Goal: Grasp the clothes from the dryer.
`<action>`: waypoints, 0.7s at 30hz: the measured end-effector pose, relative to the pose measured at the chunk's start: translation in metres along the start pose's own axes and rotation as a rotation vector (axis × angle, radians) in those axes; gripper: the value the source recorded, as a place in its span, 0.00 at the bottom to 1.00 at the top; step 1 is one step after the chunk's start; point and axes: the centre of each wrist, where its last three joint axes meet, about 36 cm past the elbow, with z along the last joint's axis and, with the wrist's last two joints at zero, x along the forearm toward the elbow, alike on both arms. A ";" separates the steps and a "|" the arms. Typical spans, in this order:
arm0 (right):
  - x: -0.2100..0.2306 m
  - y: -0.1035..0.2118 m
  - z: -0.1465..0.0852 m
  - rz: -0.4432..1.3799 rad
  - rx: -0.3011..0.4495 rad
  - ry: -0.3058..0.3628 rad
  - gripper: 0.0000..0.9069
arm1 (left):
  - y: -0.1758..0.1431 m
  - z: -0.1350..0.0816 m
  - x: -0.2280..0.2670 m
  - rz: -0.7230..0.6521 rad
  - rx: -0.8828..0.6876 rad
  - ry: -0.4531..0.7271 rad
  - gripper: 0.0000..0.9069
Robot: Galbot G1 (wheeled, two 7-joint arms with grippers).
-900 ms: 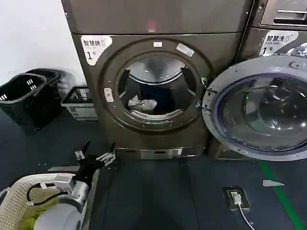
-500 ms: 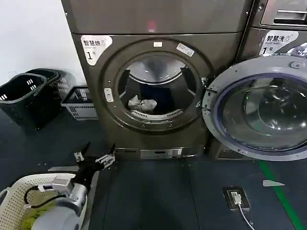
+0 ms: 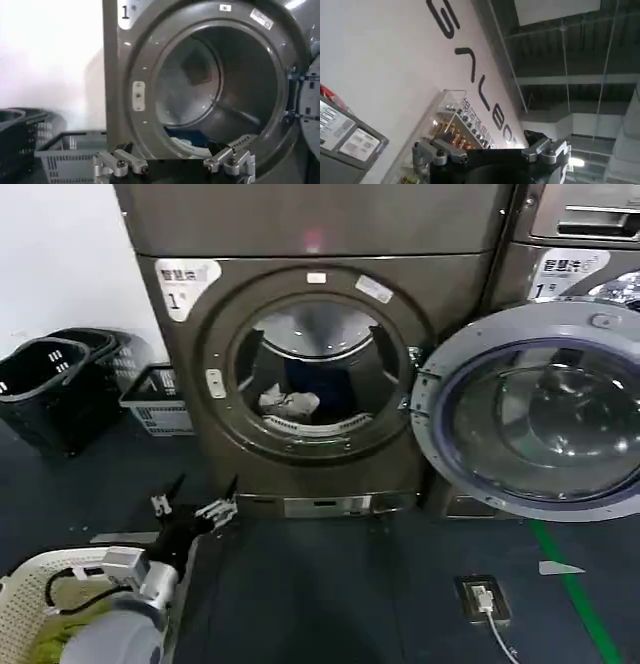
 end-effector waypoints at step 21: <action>0.001 -0.004 0.003 0.006 -0.011 0.000 1.00 | 0.001 -0.001 0.001 -0.002 0.010 -0.003 1.00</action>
